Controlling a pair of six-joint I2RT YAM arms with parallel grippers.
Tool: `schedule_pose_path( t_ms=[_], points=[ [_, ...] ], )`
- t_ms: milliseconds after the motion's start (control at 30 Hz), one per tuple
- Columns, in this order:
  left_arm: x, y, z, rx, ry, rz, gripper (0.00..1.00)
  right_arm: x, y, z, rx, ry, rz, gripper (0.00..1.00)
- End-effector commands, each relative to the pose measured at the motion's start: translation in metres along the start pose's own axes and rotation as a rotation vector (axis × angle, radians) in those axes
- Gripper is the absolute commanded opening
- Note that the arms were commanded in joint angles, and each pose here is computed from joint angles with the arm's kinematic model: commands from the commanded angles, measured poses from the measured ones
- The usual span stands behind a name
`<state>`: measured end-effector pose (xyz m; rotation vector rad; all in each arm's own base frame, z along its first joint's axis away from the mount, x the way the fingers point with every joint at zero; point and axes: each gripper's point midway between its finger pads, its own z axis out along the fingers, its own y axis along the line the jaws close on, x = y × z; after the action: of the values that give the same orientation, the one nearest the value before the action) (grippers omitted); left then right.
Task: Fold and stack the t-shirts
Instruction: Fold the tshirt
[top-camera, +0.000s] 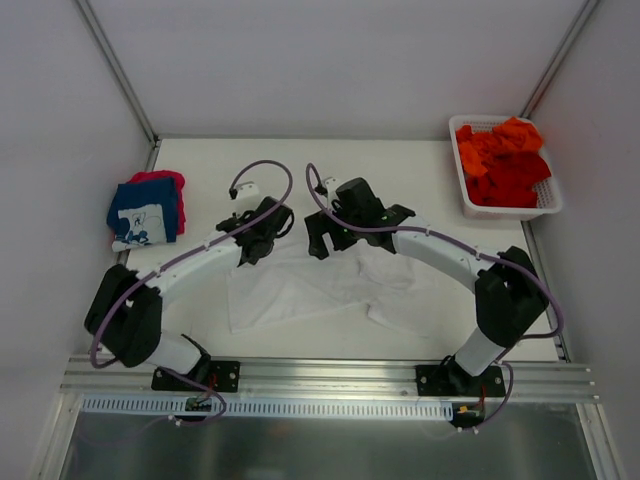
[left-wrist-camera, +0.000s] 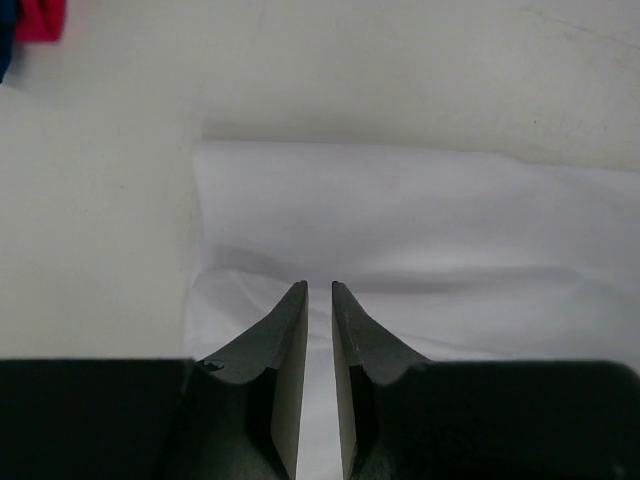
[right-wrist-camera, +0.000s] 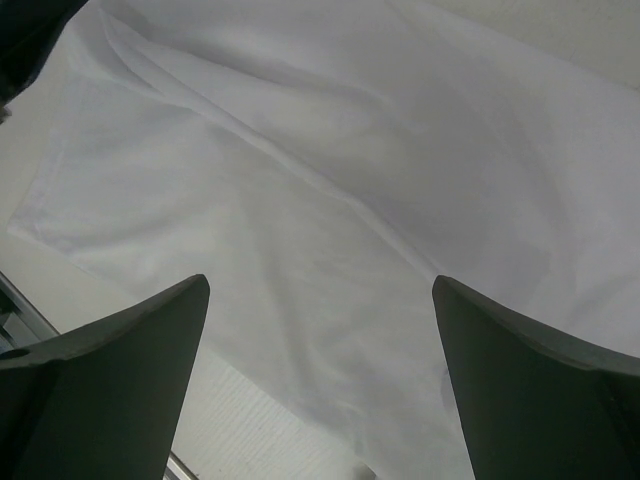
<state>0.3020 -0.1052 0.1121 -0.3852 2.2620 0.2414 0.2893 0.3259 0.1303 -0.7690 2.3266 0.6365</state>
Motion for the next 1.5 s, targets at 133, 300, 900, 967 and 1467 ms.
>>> schedule_pose_path(
  t_ms=[133, 300, 900, 967, 1467],
  points=[
    [0.005, -0.033, 0.052, -0.025, 0.082, 0.066, 0.16, 0.001, 0.0, -0.033, 0.007, -0.088, -0.005, 1.0],
    [0.027, -0.022, 0.078, -0.059, 0.169, 0.059, 0.15, 0.015, -0.008, -0.05, 0.03, -0.105, -0.006, 1.0],
    [0.078, -0.001, 0.024, 0.053, 0.216, 0.012, 0.12, 0.006, -0.019, -0.044, 0.037, -0.108, 0.034, 0.99],
    [0.077, -0.001, 0.014, 0.079, 0.207, 0.009, 0.12, 0.006, -0.019, -0.042, 0.036, -0.102, 0.04, 0.99],
    [0.115, 0.005, -0.013, 0.115, 0.24, 0.0, 0.1, 0.013, -0.026, -0.025, 0.047, -0.071, 0.07, 1.0]
  ],
)
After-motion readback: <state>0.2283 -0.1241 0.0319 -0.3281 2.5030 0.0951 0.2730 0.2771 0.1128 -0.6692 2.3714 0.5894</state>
